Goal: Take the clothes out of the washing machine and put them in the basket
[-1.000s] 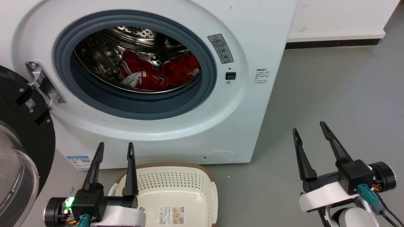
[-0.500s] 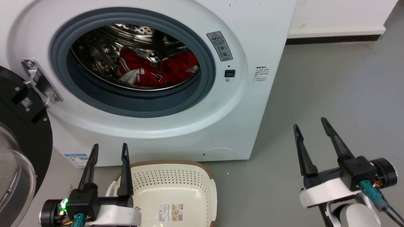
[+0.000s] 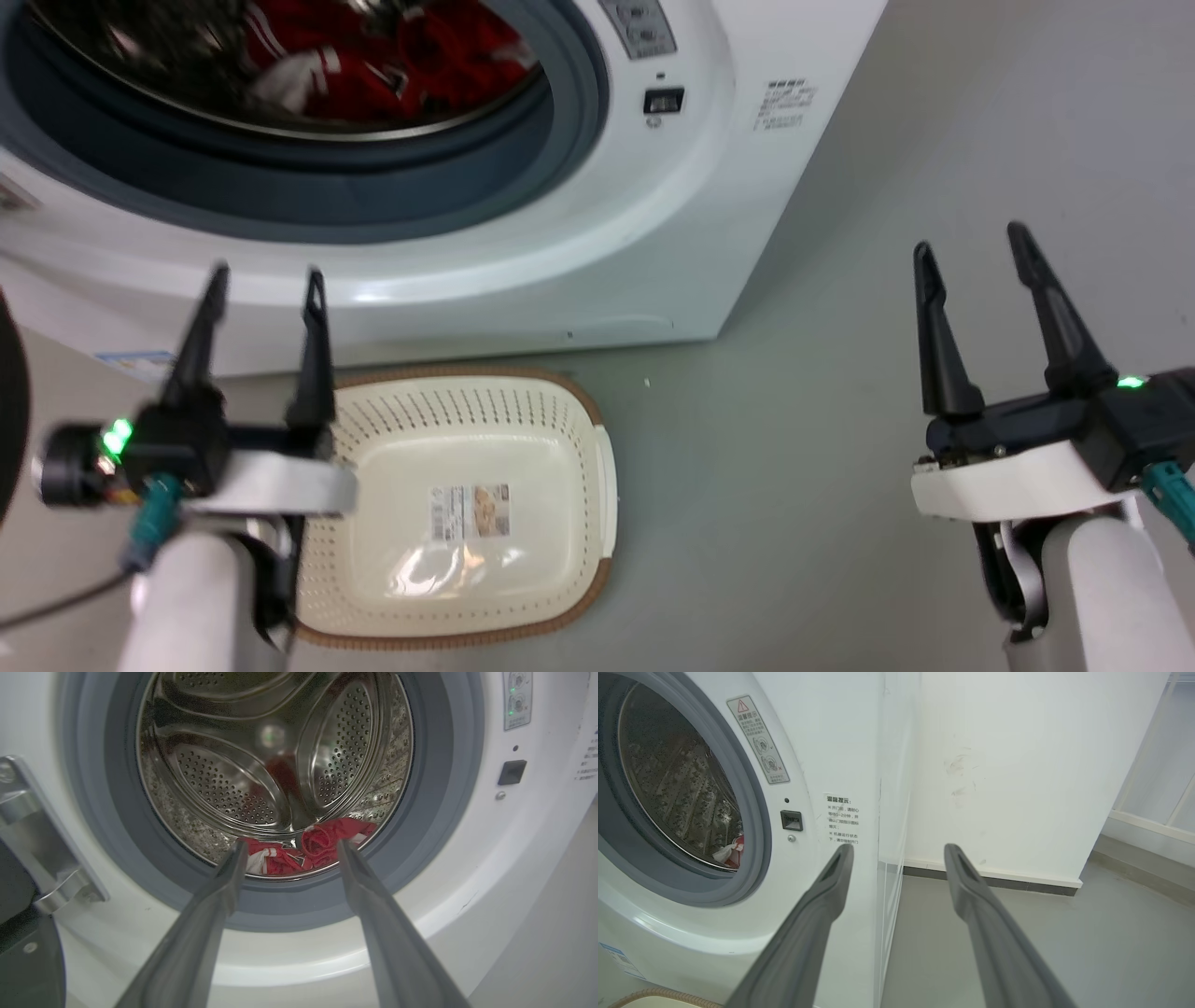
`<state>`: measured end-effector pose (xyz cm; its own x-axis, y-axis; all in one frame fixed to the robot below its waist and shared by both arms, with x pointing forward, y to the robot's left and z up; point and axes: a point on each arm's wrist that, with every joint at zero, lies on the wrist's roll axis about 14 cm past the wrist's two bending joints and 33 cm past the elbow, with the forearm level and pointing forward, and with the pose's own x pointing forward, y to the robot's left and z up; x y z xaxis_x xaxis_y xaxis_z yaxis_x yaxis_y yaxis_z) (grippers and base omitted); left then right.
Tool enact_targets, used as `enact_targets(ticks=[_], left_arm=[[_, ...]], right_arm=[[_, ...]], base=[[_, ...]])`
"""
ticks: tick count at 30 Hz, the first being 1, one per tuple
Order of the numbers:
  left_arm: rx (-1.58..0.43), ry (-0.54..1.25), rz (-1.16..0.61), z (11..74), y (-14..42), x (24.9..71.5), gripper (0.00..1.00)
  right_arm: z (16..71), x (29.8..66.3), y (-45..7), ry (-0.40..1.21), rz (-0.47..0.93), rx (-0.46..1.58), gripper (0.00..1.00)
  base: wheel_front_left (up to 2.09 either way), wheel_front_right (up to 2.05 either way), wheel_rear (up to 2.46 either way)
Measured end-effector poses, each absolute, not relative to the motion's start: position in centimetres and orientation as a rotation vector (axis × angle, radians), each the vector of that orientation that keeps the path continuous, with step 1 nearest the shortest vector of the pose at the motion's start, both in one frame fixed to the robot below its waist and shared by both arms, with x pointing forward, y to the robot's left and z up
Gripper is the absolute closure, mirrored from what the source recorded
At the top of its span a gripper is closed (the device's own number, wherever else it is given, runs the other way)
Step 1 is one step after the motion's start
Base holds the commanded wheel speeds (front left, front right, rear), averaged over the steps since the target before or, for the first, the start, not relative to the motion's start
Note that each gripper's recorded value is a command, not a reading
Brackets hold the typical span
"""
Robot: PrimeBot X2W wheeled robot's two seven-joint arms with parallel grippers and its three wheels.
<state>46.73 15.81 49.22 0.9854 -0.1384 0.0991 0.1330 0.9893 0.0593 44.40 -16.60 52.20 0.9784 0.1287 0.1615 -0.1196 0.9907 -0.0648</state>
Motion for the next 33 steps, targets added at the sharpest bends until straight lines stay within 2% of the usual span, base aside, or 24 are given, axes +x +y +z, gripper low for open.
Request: enact_targets(ticks=[8,15,25,33], left_arm=[[0.139,-0.083,-0.189,45.7,17.6,56.9,0.00],[0.183,0.088,-0.224,40.3,17.8,65.2,0.00],[0.262,0.320,-0.268,36.9,17.9,73.0,0.00],[0.281,0.523,-0.286,34.6,17.0,76.1,0.00]], right_arm=[[47.3,47.9,-17.6,-0.077,0.105,-0.046,0.00],[42.7,49.3,-18.6,0.011,0.083,-0.049,0.00],[39.1,49.3,-19.5,0.085,0.063,-0.021,0.00],[38.0,48.6,-20.2,0.126,0.047,-0.017,0.00]], base=[[0.00,0.00,0.00],[0.00,0.00,0.00],[0.00,0.00,0.00],[0.00,0.00,0.00]])
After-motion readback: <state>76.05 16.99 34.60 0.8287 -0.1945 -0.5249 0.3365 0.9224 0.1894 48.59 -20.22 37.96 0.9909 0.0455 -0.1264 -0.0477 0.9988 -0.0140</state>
